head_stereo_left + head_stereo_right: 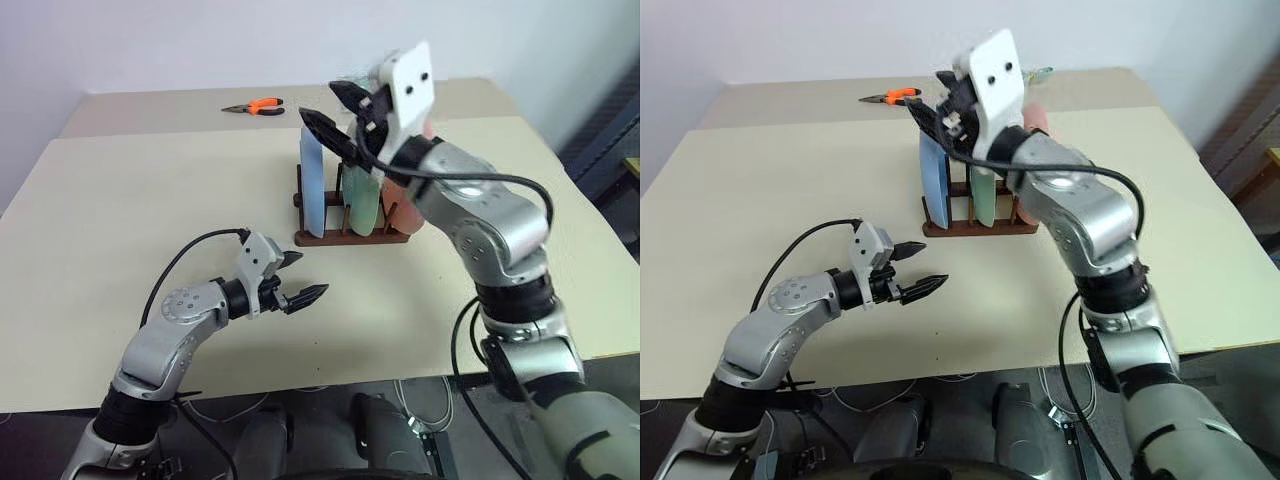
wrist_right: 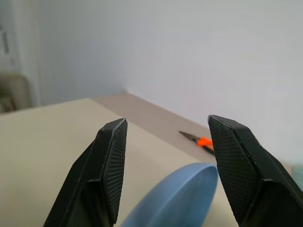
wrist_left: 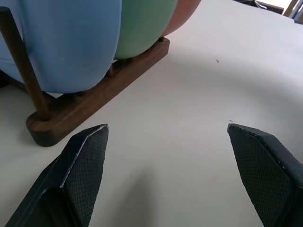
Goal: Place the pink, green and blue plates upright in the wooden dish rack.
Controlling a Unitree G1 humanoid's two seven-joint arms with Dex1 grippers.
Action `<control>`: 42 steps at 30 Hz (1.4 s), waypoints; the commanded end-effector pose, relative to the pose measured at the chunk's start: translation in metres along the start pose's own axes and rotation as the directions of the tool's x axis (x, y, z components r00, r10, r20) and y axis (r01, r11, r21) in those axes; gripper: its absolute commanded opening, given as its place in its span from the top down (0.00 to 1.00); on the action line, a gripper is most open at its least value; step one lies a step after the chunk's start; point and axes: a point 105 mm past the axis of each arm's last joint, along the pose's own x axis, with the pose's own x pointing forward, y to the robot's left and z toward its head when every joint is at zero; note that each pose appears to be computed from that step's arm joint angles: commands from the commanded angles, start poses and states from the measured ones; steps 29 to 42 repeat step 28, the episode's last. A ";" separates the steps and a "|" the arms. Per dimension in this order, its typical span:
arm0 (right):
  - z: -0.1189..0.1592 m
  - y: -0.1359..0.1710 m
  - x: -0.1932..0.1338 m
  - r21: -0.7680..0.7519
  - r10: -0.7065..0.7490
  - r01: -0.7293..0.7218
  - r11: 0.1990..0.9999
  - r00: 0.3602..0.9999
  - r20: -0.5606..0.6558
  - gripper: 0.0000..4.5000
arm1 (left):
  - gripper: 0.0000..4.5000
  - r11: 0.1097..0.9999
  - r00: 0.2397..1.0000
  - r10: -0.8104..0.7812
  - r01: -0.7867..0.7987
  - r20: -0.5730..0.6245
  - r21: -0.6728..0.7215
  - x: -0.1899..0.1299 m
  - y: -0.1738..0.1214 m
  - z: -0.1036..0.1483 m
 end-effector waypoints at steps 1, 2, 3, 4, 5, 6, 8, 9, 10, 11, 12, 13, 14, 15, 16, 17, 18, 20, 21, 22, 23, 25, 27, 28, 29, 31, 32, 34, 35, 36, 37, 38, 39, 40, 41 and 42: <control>0.021 -0.005 -0.026 -0.102 0.021 -0.012 0.995 0.996 0.092 0.39 | 0.08 0.999 1.000 -0.018 0.018 0.014 0.029 -0.002 -0.004 0.006; 0.024 -0.002 -0.038 -0.083 0.074 -0.065 0.994 0.991 0.111 0.39 | 0.08 0.999 1.000 -0.017 0.017 0.006 0.038 -0.001 -0.004 0.005; 0.026 0.002 -0.052 -0.053 0.125 -0.119 0.991 0.985 0.121 0.33 | 0.08 0.999 1.000 -0.012 0.012 0.005 0.042 -0.001 -0.003 0.005; 0.022 0.005 -0.071 -0.030 0.179 -0.177 0.984 0.979 0.096 0.27 | 0.08 0.999 1.000 -0.005 0.004 0.009 0.038 -0.002 -0.001 0.005; 0.013 0.011 -0.093 0.015 0.250 -0.250 0.968 0.968 0.026 0.20 | 0.08 0.999 1.000 -0.002 0.001 0.010 0.036 -0.003 0.000 0.005; 0.001 0.013 -0.116 0.043 0.290 -0.288 0.957 0.954 -0.071 0.12 | 0.08 0.999 1.000 -0.002 0.002 0.005 0.040 -0.005 0.001 0.004; -0.012 0.011 -0.142 0.067 0.297 -0.289 0.955 0.937 -0.184 0.12 | 0.08 0.999 1.000 -0.002 0.002 -0.004 0.052 -0.006 0.002 0.001; -0.020 -0.002 -0.153 0.078 0.223 -0.210 0.974 0.947 -0.233 0.12 | 0.08 0.999 1.000 0.006 -0.005 -0.009 0.053 -0.007 0.004 -0.001; -0.032 -0.016 -0.170 0.070 0.147 -0.132 0.989 0.941 -0.304 0.12 | 0.08 0.999 1.000 0.015 -0.014 -0.012 0.052 -0.008 0.007 -0.002; -0.043 -0.026 -0.185 0.054 0.095 -0.081 0.995 0.926 -0.364 0.12 | 0.08 0.999 1.000 0.027 -0.026 -0.011 0.048 -0.010 0.011 -0.003; -0.053 -0.033 -0.198 0.045 0.053 -0.038 0.998 0.910 -0.411 0.12 | 0.08 0.998 0.999 0.040 -0.039 -0.010 0.040 -0.012 0.014 -0.004; -0.061 -0.038 -0.206 0.038 0.033 -0.018 0.999 0.897 -0.442 0.12 | 0.08 0.998 0.999 0.049 -0.049 -0.009 0.035 -0.012 0.016 -0.005; -0.070 -0.044 -0.212 0.032 0.008 0.008 0.999 0.886 -0.464 0.12 | 0.08 0.998 0.998 0.059 -0.059 -0.012 0.032 -0.015 0.019 -0.007; -0.080 -0.050 -0.219 0.029 -0.021 0.040 0.999 0.872 -0.488 0.12 | 0.08 0.996 0.997 0.077 -0.076 -0.015 0.041 -0.020 0.022 -0.009; -0.090 -0.056 -0.224 0.006 -0.046 0.057 0.998 0.859 -0.509 0.12 | 0.08 0.994 0.995 0.102 -0.102 -0.015 0.049 -0.024 0.027 -0.011; -0.098 -0.060 -0.228 -0.020 -0.069 0.069 0.997 0.848 -0.526 0.12 | 0.08 0.990 0.991 0.131 -0.130 -0.017 0.047 -0.030 0.033 -0.013; -0.105 -0.064 -0.230 -0.032 -0.090 0.086 0.996 0.843 -0.530 0.12 | 0.08 0.986 0.987 0.163 -0.162 -0.016 0.045 -0.038 0.040 -0.015; -0.116 -0.071 -0.232 -0.054 -0.116 0.103 0.993 0.844 -0.524 0.12 | 0.08 0.972 0.973 0.229 -0.228 -0.013 0.058 -0.053 0.053 -0.018; -0.119 -0.073 -0.231 -0.050 -0.128 0.120 0.992 0.849 -0.512 0.12 | 0.08 0.963 0.964 0.267 -0.266 -0.019 0.051 -0.063 0.061 -0.021; -0.122 -0.075 -0.231 -0.044 -0.137 0.133 0.990 0.854 -0.501 0.12 | 0.08 0.955 0.956 0.294 -0.293 -0.024 0.048 -0.072 0.067 -0.024; -0.124 -0.077 -0.231 -0.045 -0.143 0.139 0.989 0.858 -0.493 0.12 | 0.08 0.949 0.950 0.312 -0.310 -0.033 0.052 -0.079 0.070 -0.027; -0.130 -0.079 -0.231 -0.040 -0.143 0.142 0.989 0.859 -0.492 0.12 | 0.08 0.945 0.944 0.326 -0.323 -0.049 0.058 -0.090 0.073 -0.030; -0.134 -0.080 -0.232 -0.051 -0.144 0.137 0.989 0.856 -0.496 0.12 | 0.08 0.943 0.942 0.332 -0.328 -0.058 0.063 -0.094 0.074 -0.032; -0.137 -0.081 -0.231 -0.059 -0.145 0.134 0.989 0.856 -0.496 0.12 | 0.08 0.941 0.939 0.337 -0.333 -0.065 0.067 -0.095 0.075 -0.034; -0.137 -0.081 -0.231 -0.059 -0.145 0.134 0.989 0.856 -0.496 0.12 | 0.08 0.941 0.939 0.337 -0.333 -0.065 0.067 -0.095 0.075 -0.034; -0.137 -0.081 -0.231 -0.059 -0.145 0.134 0.989 0.856 -0.496 0.12 | 0.08 0.941 0.939 0.337 -0.333 -0.065 0.067 -0.095 0.075 -0.034; -0.137 -0.081 -0.231 -0.059 -0.145 0.134 0.989 0.856 -0.496 0.12 | 0.08 0.941 0.939 0.337 -0.333 -0.065 0.067 -0.095 0.075 -0.034; -0.137 -0.081 -0.231 -0.059 -0.145 0.134 0.989 0.856 -0.496 0.12 | 0.08 0.941 0.939 0.337 -0.333 -0.065 0.067 -0.095 0.075 -0.034; -0.137 -0.081 -0.231 -0.059 -0.145 0.134 0.989 0.856 -0.496 0.12 | 0.08 0.941 0.939 0.337 -0.333 -0.065 0.067 -0.095 0.075 -0.034; -0.137 -0.081 -0.231 -0.059 -0.145 0.134 0.989 0.856 -0.496 0.12 | 0.08 0.941 0.939 0.337 -0.333 -0.065 0.067 -0.095 0.075 -0.034; -0.137 -0.081 -0.231 -0.059 -0.145 0.134 0.989 0.856 -0.496 0.12 | 0.08 0.941 0.939 0.337 -0.333 -0.065 0.067 -0.095 0.075 -0.034; -0.137 -0.081 -0.231 -0.059 -0.145 0.134 0.989 0.856 -0.496 0.12 | 0.08 0.941 0.939 0.337 -0.333 -0.065 0.067 -0.095 0.075 -0.034; -0.137 -0.081 -0.231 -0.059 -0.145 0.134 0.989 0.856 -0.496 0.12 | 0.08 0.941 0.939 0.337 -0.333 -0.065 0.067 -0.095 0.075 -0.034; -0.137 -0.081 -0.231 -0.059 -0.145 0.134 0.989 0.856 -0.496 0.12 | 0.08 0.941 0.939 0.337 -0.333 -0.065 0.067 -0.095 0.075 -0.034; -0.137 -0.081 -0.231 -0.059 -0.145 0.134 0.989 0.856 -0.496 0.12 | 0.08 0.941 0.939 0.337 -0.333 -0.065 0.067 -0.095 0.075 -0.034; -0.137 -0.081 -0.231 -0.059 -0.145 0.134 0.989 0.856 -0.496 0.12 | 0.08 0.941 0.939 0.337 -0.333 -0.065 0.067 -0.095 0.075 -0.034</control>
